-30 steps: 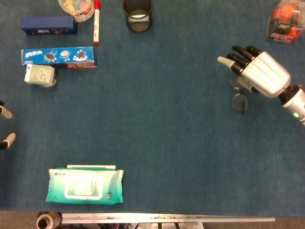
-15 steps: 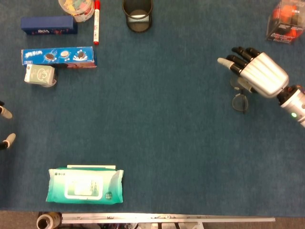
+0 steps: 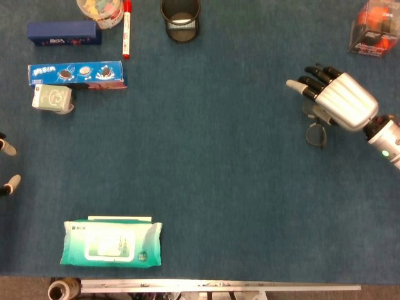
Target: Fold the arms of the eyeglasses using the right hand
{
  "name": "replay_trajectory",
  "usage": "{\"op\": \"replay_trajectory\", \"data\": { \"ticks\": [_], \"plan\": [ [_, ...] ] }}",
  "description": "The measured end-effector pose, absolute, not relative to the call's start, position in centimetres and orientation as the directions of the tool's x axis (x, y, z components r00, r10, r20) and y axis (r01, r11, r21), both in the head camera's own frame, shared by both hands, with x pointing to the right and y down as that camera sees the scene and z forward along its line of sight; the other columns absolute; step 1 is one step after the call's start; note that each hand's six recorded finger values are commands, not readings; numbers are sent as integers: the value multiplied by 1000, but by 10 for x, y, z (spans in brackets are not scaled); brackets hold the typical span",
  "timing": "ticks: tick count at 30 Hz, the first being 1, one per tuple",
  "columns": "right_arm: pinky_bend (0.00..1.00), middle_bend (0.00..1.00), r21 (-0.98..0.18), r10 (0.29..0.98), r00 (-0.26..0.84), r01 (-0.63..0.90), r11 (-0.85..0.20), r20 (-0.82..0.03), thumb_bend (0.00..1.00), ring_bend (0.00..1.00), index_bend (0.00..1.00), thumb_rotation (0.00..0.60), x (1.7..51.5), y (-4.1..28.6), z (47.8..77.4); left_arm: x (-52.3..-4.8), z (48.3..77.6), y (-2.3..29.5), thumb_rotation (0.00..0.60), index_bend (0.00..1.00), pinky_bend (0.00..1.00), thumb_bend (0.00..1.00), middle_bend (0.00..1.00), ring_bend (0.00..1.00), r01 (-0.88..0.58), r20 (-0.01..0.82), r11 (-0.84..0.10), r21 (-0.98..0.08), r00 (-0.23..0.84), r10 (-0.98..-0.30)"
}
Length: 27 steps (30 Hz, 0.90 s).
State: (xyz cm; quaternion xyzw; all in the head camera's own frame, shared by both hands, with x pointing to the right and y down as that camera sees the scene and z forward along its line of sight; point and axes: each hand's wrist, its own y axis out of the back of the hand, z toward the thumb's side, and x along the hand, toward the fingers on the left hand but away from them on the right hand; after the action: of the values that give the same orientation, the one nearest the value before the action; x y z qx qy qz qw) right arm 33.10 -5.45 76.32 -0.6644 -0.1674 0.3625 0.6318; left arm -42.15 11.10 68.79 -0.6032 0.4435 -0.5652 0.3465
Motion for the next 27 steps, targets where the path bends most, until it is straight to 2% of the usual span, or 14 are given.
{"op": "replay_trajectory", "data": {
  "ticks": [27],
  "plan": [
    [337,294,-949,680,664,-254,-187,-311,343,177,183,600,337,-46,775,-421,690,112,600,424,451,177,280,260,-147,379,-371,-917,-32,-925]
  ]
}}
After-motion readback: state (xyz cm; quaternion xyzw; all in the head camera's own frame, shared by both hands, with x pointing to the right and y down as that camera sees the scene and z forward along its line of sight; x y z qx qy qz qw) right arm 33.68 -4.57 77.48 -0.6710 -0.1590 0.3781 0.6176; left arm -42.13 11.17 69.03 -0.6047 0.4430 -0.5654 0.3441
